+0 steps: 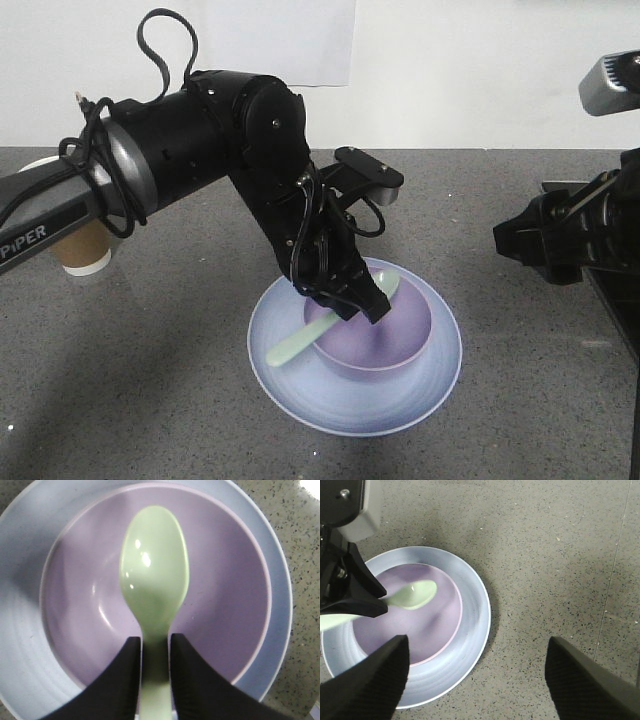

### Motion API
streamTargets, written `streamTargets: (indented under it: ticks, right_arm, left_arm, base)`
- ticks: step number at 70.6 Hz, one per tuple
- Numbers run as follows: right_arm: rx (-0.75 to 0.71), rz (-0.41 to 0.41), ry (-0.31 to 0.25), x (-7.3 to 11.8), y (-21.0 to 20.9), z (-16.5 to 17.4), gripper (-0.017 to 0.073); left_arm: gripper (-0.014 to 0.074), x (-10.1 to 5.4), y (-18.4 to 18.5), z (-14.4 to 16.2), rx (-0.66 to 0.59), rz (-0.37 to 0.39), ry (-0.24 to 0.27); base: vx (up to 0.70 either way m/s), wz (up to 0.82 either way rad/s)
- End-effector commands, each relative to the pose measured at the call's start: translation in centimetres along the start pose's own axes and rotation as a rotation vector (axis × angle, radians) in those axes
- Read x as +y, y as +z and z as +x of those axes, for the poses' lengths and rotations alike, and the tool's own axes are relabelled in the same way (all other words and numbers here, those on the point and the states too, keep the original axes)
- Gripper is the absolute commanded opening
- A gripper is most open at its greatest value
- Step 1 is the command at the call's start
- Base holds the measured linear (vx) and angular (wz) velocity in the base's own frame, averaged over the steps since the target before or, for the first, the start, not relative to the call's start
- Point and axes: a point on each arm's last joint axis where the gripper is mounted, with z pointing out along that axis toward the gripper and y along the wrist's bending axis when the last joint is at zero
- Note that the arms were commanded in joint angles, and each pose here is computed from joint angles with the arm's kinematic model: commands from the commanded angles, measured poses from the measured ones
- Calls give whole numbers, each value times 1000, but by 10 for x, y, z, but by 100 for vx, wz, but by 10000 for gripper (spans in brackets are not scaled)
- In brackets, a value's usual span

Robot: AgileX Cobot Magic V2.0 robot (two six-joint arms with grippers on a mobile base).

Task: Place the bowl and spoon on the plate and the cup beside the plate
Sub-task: 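Lower the spoon into the bowl, open the left gripper, lift away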

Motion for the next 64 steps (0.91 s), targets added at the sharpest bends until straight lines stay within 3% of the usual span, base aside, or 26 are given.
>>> streamTargets:
  ticks: [1,15,38,52,64]
  right_arm:
    - [-103,1,-1,0,-11,-12,538]
    - [-103,1,-1,0,-11,-12,538]
    - [-103,1,-1,0,-11,-12,538]
    - [-103,1,-1,0,-11,-12,538]
    - [-103,1,-1,0,-11,-12,538]
  left_arm:
    - [247,-10,-29,-3,-78,9,12]
    - [328,-10,-29,-3,-78,9,12]
    - [335,-11,-32,-3,-85,8,11]
    - [335,-4,-67,4,-174,-24,-44]
    - [335,21,-124,23,-307,-151,-149]
  base:
    - [0,0]
    - [0,0]
    - [0,0]
    - [0,0]
    - [0,0]
